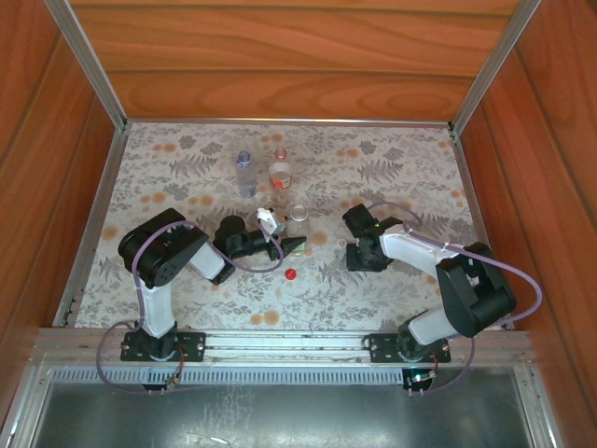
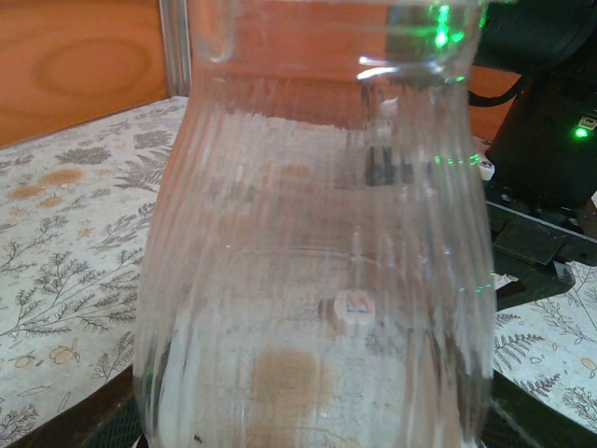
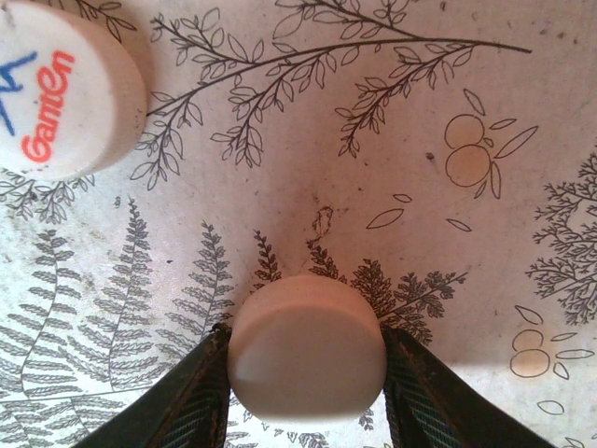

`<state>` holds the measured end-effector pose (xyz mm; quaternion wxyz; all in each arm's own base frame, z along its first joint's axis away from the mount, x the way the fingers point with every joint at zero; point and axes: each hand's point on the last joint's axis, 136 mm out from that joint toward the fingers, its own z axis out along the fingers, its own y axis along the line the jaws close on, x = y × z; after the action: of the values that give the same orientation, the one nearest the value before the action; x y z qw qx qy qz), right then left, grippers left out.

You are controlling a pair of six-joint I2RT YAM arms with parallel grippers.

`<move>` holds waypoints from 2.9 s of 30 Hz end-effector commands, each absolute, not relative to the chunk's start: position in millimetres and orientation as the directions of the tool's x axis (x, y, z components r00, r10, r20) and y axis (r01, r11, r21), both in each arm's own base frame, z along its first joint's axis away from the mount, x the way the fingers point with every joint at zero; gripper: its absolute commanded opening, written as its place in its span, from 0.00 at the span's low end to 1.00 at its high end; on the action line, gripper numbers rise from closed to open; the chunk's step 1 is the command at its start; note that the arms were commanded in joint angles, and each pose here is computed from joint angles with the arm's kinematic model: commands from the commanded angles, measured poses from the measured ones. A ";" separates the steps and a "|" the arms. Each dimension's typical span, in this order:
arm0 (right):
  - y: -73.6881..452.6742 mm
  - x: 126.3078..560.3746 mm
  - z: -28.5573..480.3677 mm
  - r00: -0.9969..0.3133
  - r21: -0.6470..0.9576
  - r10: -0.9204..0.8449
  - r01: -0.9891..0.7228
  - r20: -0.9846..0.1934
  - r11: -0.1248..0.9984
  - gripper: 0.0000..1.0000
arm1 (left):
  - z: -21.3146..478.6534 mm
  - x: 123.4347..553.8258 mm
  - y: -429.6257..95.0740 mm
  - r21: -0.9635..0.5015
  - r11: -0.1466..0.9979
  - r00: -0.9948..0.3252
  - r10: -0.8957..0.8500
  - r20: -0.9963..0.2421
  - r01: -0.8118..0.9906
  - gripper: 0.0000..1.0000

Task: Screw on the bottle caps

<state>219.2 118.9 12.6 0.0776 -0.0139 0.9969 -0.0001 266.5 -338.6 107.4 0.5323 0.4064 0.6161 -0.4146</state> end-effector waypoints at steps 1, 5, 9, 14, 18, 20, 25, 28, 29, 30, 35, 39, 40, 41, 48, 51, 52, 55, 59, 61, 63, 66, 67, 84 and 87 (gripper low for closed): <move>122.2 220.1 24.5 -0.985 0.005 -0.037 -0.038 -0.169 0.999 0.46 | 104.0 265.3 -341.4 -0.091 0.305 -0.113 0.055 -0.992 0.948 0.63; 122.3 221.7 33.6 -0.983 0.002 -0.047 -0.048 -0.176 0.999 0.45 | 103.8 266.5 -342.8 -0.090 0.300 -0.112 0.054 -0.992 0.949 0.63; 124.4 224.6 46.7 -0.981 0.005 -0.067 -0.069 -0.184 0.998 0.45 | 103.4 267.2 -344.6 -0.084 0.295 -0.105 0.056 -0.993 0.952 0.63; 131.0 228.8 68.1 -0.976 0.018 -0.113 -0.119 -0.188 0.993 0.45 | 103.9 268.4 -346.2 -0.078 0.291 -0.098 0.055 -0.994 0.954 0.63; 136.0 235.1 90.0 -0.968 0.017 -0.154 -0.160 -0.197 0.987 0.45 | 104.7 268.5 -346.9 -0.074 0.288 -0.093 0.054 -0.994 0.955 0.63; 138.8 237.6 101.6 -0.965 0.012 -0.178 -0.184 -0.195 0.983 0.45 | 104.2 268.4 -346.9 -0.072 0.287 -0.091 0.056 -0.994 0.955 0.63; 149.8 247.3 133.1 -0.948 0.007 -0.233 -0.240 -0.216 0.971 0.45 | 102.0 268.4 -347.4 -0.067 0.284 -0.088 0.061 -0.994 0.956 0.63; 159.3 253.4 153.6 -0.934 0.004 -0.273 -0.281 -0.230 0.960 0.45 | 100.8 268.3 -347.9 -0.069 0.281 -0.090 0.063 -0.994 0.957 0.63; 162.5 255.8 161.5 -0.928 -0.003 -0.287 -0.295 -0.237 0.955 0.45 | 100.2 267.9 -348.0 -0.070 0.278 -0.091 0.064 -0.994 0.958 0.63; 166.0 258.4 169.3 -0.921 -0.006 -0.301 -0.309 -0.246 0.951 0.44 | 100.3 267.5 -348.0 -0.068 0.276 -0.089 0.064 -0.994 0.959 0.63; 186.1 267.6 200.2 -0.888 -0.015 -0.370 -0.381 -0.274 0.925 0.45 | 99.5 265.9 -347.9 -0.052 0.268 -0.074 0.071 -0.995 0.962 0.63; 205.6 273.5 220.6 -0.859 -0.021 -0.425 -0.438 -0.287 0.899 0.45 | 98.3 266.2 -347.9 -0.050 0.269 -0.073 0.073 -0.995 0.962 0.63; 210.3 273.9 224.3 -0.852 -0.021 -0.438 -0.452 -0.285 0.892 0.45 | 97.2 265.9 -348.0 -0.052 0.268 -0.075 0.075 -0.994 0.962 0.63; 215.2 273.6 232.4 -0.841 -0.021 -0.452 -0.467 -0.298 0.884 0.45 | 96.9 266.1 -348.0 -0.052 0.268 -0.075 0.075 -0.994 0.962 0.63; 254.6 277.2 237.9 -0.792 -0.038 -0.546 -0.558 -0.272 0.829 0.45 | 94.8 265.6 -348.1 -0.048 0.267 -0.072 0.081 -0.994 0.963 0.63; 268.2 275.0 237.3 -0.777 -0.027 -0.569 -0.585 -0.268 0.811 0.45 | 94.2 266.2 -348.3 -0.047 0.267 -0.071 0.082 -0.994 0.963 0.63; 271.6 273.5 236.2 -0.774 -0.022 -0.575 -0.591 -0.264 0.806 0.45 | 93.5 265.5 -348.4 -0.049 0.265 -0.073 0.083 -0.994 0.963 0.63; 277.6 270.8 230.9 -0.773 -0.008 -0.584 -0.601 -0.250 0.799 0.45 | 92.2 265.4 -348.3 -0.047 0.264 -0.072 0.086 -0.994 0.963 0.63; 282.7 266.7 224.8 -0.769 0.002 -0.596 -0.613 -0.231 0.790 0.45 | 91.4 265.6 -349.1 -0.047 0.262 -0.072 0.087 -0.994 0.964 0.63; 284.3 265.5 222.5 -0.768 0.005 -0.599 -0.616 -0.226 0.788 0.45 | 90.8 266.0 -349.2 -0.049 0.262 -0.074 0.087 -0.993 0.964 0.63; 285.8 264.3 218.7 -0.768 0.011 -0.602 -0.619 -0.218 0.786 0.45 | 91.5 266.5 -349.4 -0.047 0.263 -0.072 0.086 -0.994 0.964 0.63; 287.6 262.5 215.4 -0.768 0.018 -0.605 -0.622 -0.210 0.783 0.45 | 91.3 266.0 -349.5 -0.048 0.262 -0.073 0.086 -0.994 0.964 0.63; 287.6 262.4 214.6 -0.768 0.018 -0.606 -0.622 -0.209 0.783 0.45 | 91.8 266.2 -349.4 -0.048 0.262 -0.072 0.085 -0.994 0.964 0.63; 289.1 266.7 201.8 -0.769 0.003 -0.608 -0.621 -0.197 0.784 0.45 | 92.1 265.7 -348.5 -0.050 0.264 -0.075 0.085 -0.994 0.963 0.63; 288.6 266.9 200.5 -0.770 -0.002 -0.609 -0.620 -0.190 0.784 0.44 | 91.7 265.0 -348.7 -0.049 0.263 -0.074 0.086 -0.994 0.964 0.63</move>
<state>268.0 285.5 208.0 0.1012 -0.3197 0.9414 0.0365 268.9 -348.6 106.1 0.5406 0.4284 0.5902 -0.4194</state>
